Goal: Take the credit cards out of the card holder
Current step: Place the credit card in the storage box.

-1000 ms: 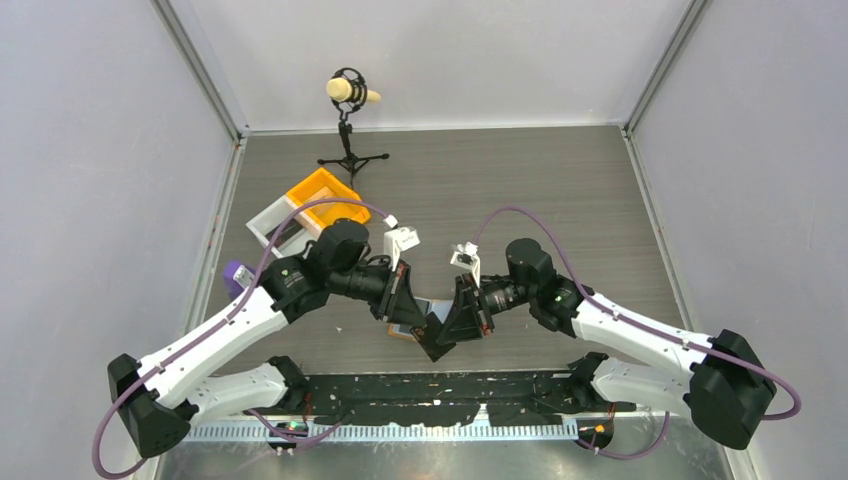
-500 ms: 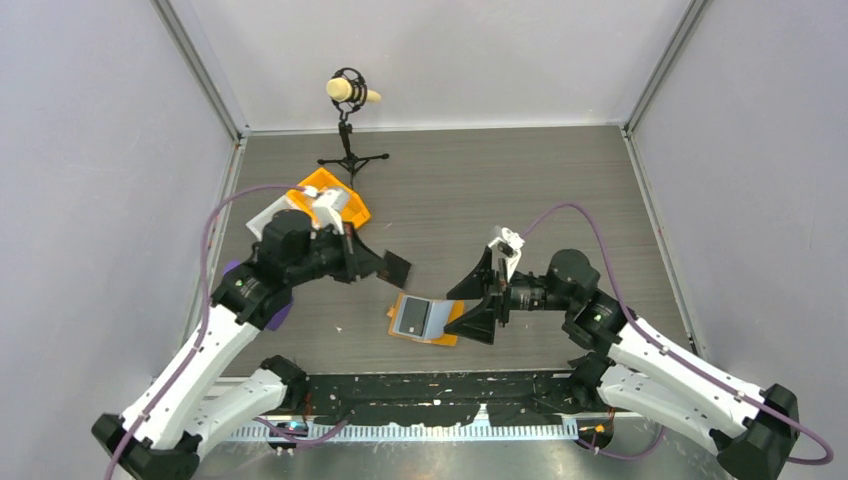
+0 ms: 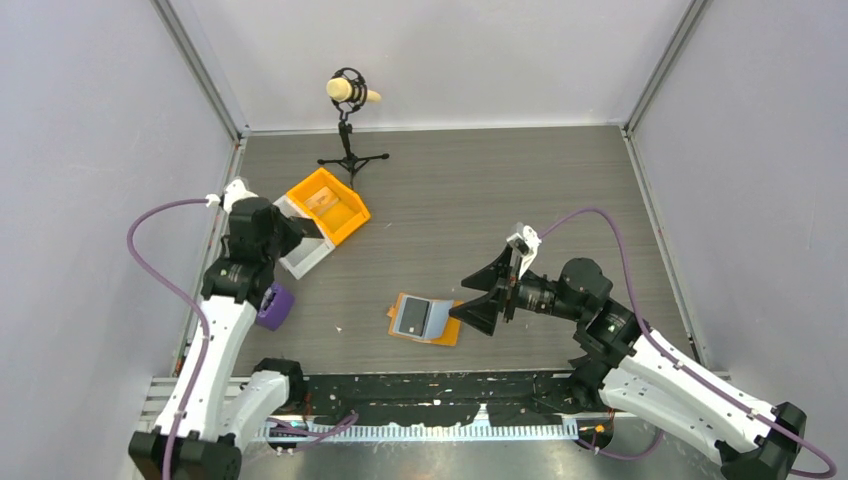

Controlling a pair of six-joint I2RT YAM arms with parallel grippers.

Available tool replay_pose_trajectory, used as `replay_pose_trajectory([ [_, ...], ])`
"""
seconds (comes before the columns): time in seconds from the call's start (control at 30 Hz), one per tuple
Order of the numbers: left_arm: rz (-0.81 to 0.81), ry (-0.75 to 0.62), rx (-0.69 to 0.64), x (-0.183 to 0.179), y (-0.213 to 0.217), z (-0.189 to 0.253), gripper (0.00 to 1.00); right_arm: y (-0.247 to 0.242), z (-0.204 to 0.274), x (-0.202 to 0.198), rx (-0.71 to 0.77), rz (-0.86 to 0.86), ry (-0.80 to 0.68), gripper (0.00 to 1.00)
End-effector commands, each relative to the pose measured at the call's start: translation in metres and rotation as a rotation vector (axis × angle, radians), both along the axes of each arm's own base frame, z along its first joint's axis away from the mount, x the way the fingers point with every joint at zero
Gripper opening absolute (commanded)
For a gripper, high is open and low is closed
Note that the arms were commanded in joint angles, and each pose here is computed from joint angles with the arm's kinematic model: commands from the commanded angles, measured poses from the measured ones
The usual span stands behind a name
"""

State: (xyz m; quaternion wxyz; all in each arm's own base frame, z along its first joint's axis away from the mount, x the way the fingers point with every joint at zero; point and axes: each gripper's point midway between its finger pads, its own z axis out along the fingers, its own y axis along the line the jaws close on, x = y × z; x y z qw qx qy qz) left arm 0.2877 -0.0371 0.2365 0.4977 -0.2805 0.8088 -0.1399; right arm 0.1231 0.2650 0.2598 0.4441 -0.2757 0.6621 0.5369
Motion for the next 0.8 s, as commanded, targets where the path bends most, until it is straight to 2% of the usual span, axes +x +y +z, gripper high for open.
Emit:
replay_pose_trajectory([
  [0.0,0.184,-0.06,-0.038,0.029,0.036,0.01,0.0,-0.001,0.005,0.007,0.007,-0.034,-0.019,0.97],
  [0.17,0.337,-0.031,-0.069,0.047,0.075,-0.005,0.0,0.004,0.009,0.004,0.005,-0.003,-0.004,0.97],
  [0.27,0.376,-0.03,-0.078,0.059,0.092,-0.013,0.0,0.006,0.005,0.004,-0.014,0.008,0.013,0.97],
  [0.43,0.351,0.013,-0.073,0.078,0.103,-0.025,0.0,0.003,-0.009,0.005,-0.083,0.004,0.037,0.97],
  [0.77,0.253,0.094,-0.025,0.112,0.105,-0.053,0.0,0.008,-0.015,0.006,-0.116,0.029,0.061,0.97],
])
